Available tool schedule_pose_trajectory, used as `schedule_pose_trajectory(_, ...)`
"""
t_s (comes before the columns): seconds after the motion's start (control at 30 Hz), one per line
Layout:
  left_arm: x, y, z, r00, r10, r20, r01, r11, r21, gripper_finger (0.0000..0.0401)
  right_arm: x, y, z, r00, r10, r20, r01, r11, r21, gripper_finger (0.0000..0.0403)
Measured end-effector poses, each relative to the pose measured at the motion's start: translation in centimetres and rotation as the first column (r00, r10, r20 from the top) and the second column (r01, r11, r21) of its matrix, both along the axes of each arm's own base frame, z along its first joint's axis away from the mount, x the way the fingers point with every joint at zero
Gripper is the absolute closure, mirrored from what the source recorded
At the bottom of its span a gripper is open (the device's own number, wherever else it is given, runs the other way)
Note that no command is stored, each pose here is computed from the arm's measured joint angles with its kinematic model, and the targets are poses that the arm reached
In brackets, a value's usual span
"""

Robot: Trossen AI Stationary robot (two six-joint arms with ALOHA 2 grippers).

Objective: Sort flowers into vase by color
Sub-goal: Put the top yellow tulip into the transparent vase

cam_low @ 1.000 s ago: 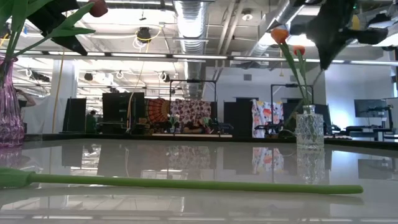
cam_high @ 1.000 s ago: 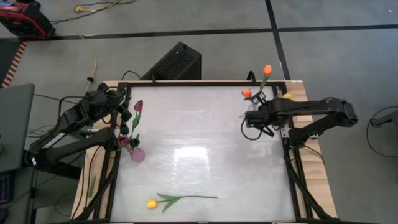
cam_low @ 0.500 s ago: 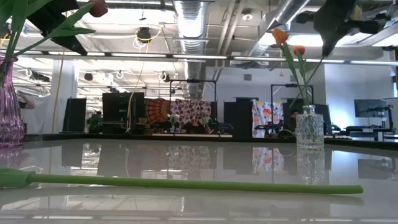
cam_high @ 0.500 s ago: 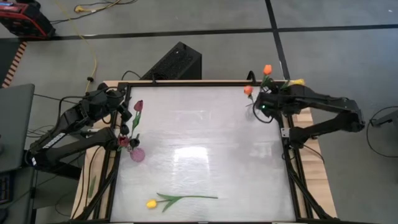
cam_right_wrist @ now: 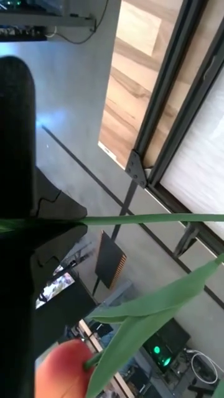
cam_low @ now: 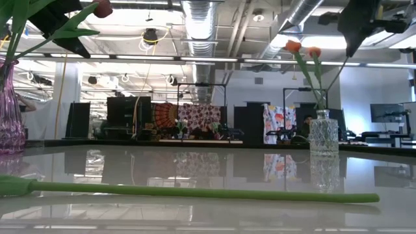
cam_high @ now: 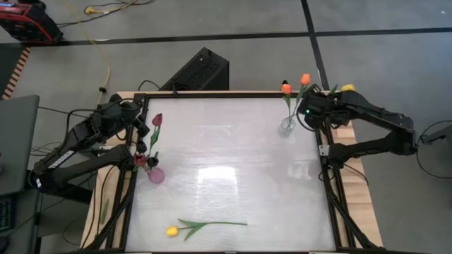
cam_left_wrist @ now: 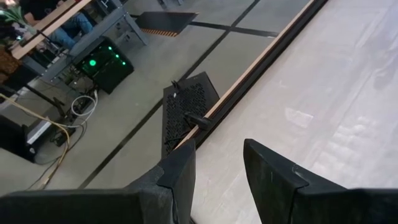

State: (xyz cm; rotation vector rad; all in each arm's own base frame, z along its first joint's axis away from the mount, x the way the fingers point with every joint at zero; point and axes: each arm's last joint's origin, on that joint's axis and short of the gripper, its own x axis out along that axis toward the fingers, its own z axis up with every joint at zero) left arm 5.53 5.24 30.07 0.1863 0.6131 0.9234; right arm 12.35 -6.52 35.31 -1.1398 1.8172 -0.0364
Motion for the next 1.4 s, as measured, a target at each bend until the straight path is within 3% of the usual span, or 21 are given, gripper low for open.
schedule_pose_trajectory(1.0,0.0,0.0,0.0,1.0,0.005,-0.001,-0.005,1.0,0.002,0.0276,0.2,-0.2,0.0,0.991,0.064,-0.113,-0.068,0.997,-0.026,0.0369)
schedule_pose_trajectory(1.4,-0.1,0.0,0.0,1.0,0.023,-0.006,-0.023,1.0,0.009,0.0276,1.7,-0.5,-2.0,0.986,0.085,-0.142,-0.07,0.991,0.112,0.0369)
